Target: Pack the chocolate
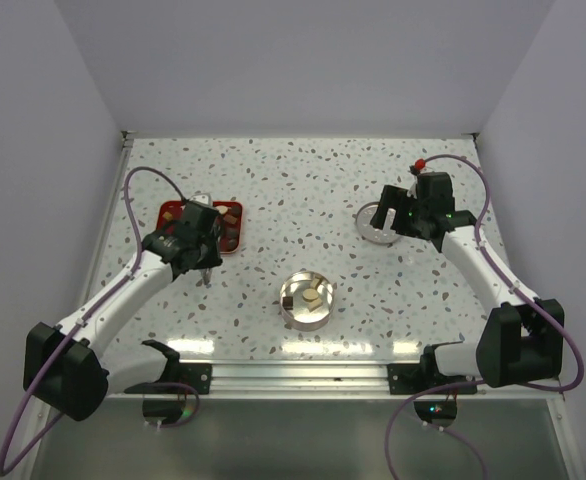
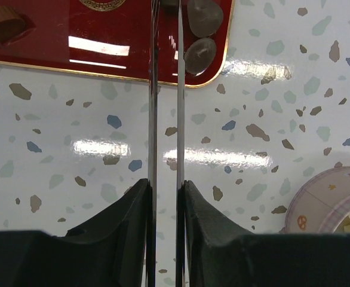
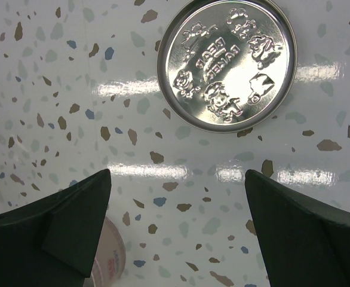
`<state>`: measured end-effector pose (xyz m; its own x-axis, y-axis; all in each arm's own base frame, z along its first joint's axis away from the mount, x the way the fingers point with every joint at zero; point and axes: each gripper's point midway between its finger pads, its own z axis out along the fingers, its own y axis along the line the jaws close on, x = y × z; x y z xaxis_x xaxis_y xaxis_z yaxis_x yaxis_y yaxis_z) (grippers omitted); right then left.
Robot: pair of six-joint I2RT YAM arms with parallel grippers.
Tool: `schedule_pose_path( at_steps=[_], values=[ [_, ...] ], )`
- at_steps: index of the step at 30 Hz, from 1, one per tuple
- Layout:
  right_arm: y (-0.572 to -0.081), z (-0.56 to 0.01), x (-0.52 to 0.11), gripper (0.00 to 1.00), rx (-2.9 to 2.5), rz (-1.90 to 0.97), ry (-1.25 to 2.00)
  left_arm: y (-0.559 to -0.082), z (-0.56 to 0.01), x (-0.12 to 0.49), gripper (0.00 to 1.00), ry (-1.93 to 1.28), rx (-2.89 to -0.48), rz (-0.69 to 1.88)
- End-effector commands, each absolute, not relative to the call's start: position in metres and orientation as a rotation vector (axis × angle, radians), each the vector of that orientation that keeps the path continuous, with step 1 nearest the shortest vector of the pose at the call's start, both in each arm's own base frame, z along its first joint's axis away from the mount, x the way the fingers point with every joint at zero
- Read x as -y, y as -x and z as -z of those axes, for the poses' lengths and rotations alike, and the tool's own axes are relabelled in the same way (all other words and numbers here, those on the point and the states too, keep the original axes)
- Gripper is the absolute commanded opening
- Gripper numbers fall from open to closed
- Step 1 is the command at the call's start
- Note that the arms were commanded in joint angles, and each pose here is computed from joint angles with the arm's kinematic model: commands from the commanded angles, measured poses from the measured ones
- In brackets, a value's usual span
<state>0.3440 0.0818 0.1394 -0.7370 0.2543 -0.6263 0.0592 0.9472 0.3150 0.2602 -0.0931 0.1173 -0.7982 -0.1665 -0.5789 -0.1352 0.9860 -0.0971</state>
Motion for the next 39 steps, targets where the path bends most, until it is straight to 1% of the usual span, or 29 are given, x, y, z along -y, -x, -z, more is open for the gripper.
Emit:
schedule_pose_path(
  at_steps=[1,8,16,19,25,29,35,39],
  values=[
    [-0.345,-0.148,-0.082,0.97,-2.361,-0.369,-0.211,-0.275,-0.135,0.097,0.27,0.192,-2.432,0.11],
    [-0.345,-0.149,-0.082,0.97,-2.36,-0.369,-0.211,-0.273,-0.17,0.095,0.25,0.17,-2.388,0.124],
    [-0.348,-0.15,-0.084,0.97,-2.362,-0.376,-0.21,-0.249,-0.181,0.091,0.24,0.122,-2.387,0.167],
    [-0.349,-0.15,-0.085,0.97,-2.362,-0.381,-0.21,-0.241,-0.185,0.103,0.23,0.061,-2.373,0.266],
    [-0.353,-0.149,-0.087,0.97,-2.366,-0.393,-0.213,-0.224,-0.197,0.122,0.22,-0.035,-2.356,0.319],
    [-0.358,-0.15,-0.089,0.97,-2.364,-0.406,-0.221,-0.208,-0.201,0.16,0.22,-0.119,-2.354,0.441],
    [-0.359,-0.155,-0.088,0.97,-2.355,-0.396,-0.216,-0.196,-0.218,0.178,0.22,-0.206,-2.333,0.47],
    [-0.359,-0.156,-0.087,0.97,-2.356,-0.387,-0.218,-0.178,-0.224,0.186,0.22,-0.287,-2.352,0.509]
  ],
)
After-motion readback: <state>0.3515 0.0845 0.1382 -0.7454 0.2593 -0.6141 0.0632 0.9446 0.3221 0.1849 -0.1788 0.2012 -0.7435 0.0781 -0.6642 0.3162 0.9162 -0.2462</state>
